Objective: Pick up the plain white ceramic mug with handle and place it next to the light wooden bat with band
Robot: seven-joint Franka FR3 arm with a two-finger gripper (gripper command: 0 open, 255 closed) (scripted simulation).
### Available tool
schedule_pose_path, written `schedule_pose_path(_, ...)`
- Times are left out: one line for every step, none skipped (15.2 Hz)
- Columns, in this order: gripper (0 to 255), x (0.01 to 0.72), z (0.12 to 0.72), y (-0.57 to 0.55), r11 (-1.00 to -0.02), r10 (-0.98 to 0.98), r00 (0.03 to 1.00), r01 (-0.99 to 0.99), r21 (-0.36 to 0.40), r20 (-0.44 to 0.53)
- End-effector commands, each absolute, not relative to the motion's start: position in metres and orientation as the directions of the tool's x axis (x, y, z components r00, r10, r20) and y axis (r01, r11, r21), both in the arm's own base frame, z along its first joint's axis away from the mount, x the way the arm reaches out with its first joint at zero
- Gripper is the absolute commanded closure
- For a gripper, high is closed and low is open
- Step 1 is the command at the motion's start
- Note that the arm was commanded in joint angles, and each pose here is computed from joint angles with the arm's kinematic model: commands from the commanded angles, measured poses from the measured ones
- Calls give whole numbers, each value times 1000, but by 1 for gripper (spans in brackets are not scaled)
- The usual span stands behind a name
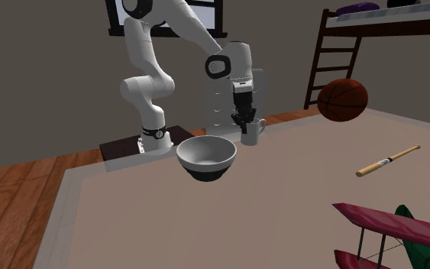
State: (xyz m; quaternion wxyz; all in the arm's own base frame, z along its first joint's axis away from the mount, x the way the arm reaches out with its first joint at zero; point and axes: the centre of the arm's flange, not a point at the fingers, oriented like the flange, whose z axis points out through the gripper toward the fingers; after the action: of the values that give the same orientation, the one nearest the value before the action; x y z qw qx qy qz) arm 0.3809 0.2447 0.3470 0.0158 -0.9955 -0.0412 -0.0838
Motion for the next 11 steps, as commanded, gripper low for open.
schedule_pose_path(255, 381, 347, 245, -996, 79, 983, 85, -25, 168)
schedule_pose_path(255, 381, 352, 245, -996, 79, 983, 85, -25, 168)
schedule_pose_path(255, 381, 358, 245, -996, 79, 983, 85, -25, 168)
schedule_pose_path(255, 381, 363, 245, -996, 79, 983, 85, -25, 168)
schedule_pose_path(255, 381, 368, 245, -996, 79, 983, 85, -25, 168)
schedule_pose_path(255, 381, 373, 245, -996, 79, 983, 85, -25, 168)
schedule_pose_path(255, 381, 379, 245, -996, 79, 983, 85, -25, 168)
schedule_pose_path(255, 381, 384, 245, -996, 79, 983, 85, -25, 168)
schedule_pose_path(255, 381, 389, 245, -996, 79, 983, 85, -25, 168)
schedule_pose_path(255, 381, 395, 245, -996, 79, 983, 85, -25, 168)
schedule_pose_path(255, 381, 400, 245, -996, 79, 983, 85, -25, 168)
